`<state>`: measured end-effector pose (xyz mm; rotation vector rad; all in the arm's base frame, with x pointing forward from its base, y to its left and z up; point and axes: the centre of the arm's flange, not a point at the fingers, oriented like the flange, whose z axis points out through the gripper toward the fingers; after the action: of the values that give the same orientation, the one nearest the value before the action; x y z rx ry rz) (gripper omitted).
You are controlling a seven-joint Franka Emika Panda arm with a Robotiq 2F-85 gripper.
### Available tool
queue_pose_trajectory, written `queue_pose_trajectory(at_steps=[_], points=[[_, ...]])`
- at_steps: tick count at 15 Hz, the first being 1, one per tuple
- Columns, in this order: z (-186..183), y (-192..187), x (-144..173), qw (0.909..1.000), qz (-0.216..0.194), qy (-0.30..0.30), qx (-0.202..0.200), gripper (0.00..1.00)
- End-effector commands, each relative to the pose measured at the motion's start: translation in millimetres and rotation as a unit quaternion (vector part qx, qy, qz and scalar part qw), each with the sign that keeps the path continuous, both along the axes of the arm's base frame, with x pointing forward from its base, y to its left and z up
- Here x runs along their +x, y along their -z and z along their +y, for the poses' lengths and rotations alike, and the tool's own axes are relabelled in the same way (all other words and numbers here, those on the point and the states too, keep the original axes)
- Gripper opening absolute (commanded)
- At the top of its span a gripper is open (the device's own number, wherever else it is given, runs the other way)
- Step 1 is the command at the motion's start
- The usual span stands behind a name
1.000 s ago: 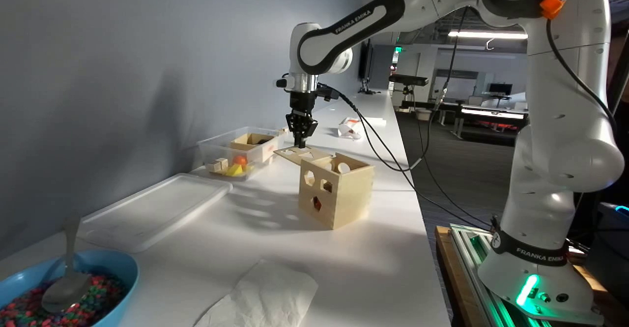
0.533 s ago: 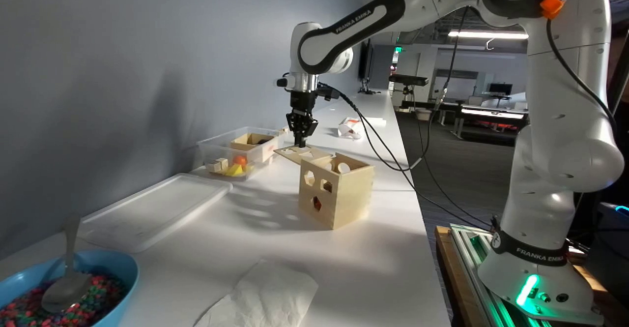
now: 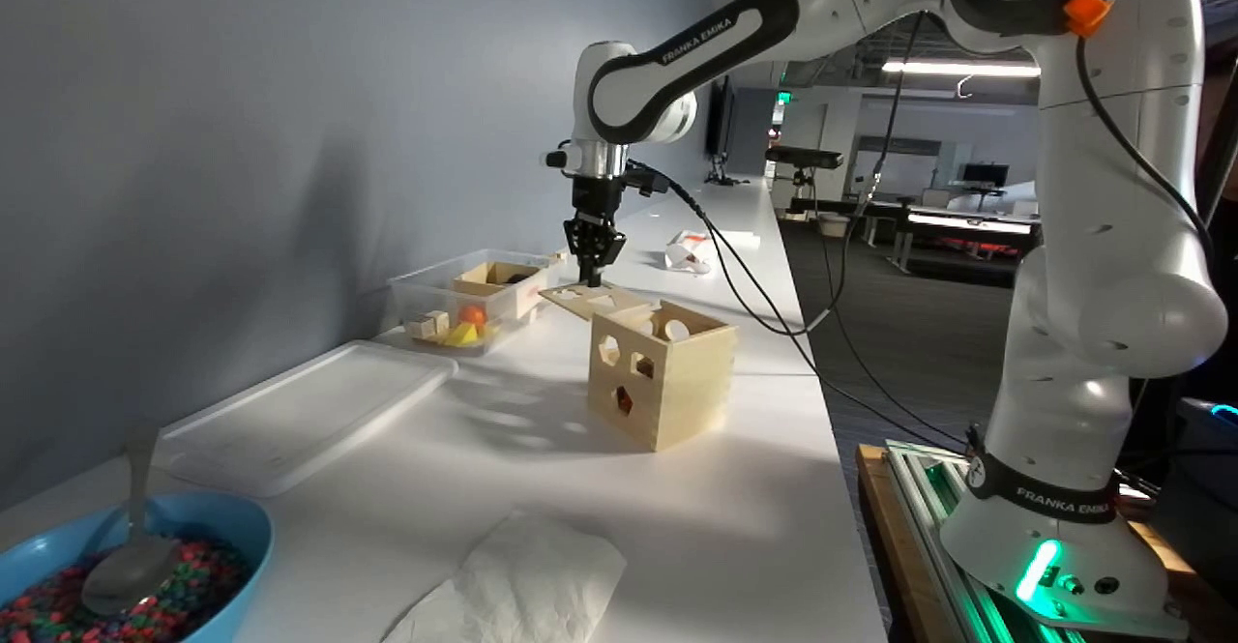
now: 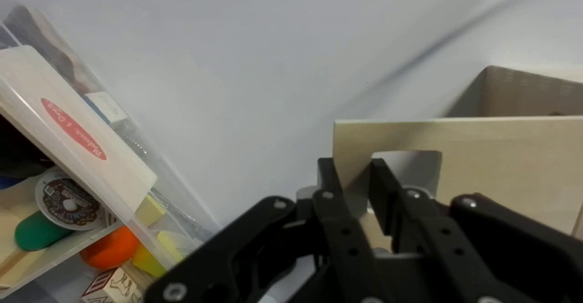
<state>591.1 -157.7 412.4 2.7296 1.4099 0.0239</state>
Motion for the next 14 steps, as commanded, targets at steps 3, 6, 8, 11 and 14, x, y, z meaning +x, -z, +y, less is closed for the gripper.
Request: queue_pose_trajectory(at_steps=[3,6,8,11,14], points=[[8.2,-6.6,-7.5,0.9998,-0.018,-0.004,0.002,0.06],[18.1,-4.2,-5.5,0.9998,-0.015,-0.015,0.001,0.06],[25.1,-4.5,-5.8,0.9996,-0.015,-0.023,0.003,0.06],[28.2,-1.7,-8.1,0.9996,-0.012,-0.026,0.006,0.06],[15.3,3.3,-13.6,0.9998,-0.008,-0.019,0.007,0.06]])
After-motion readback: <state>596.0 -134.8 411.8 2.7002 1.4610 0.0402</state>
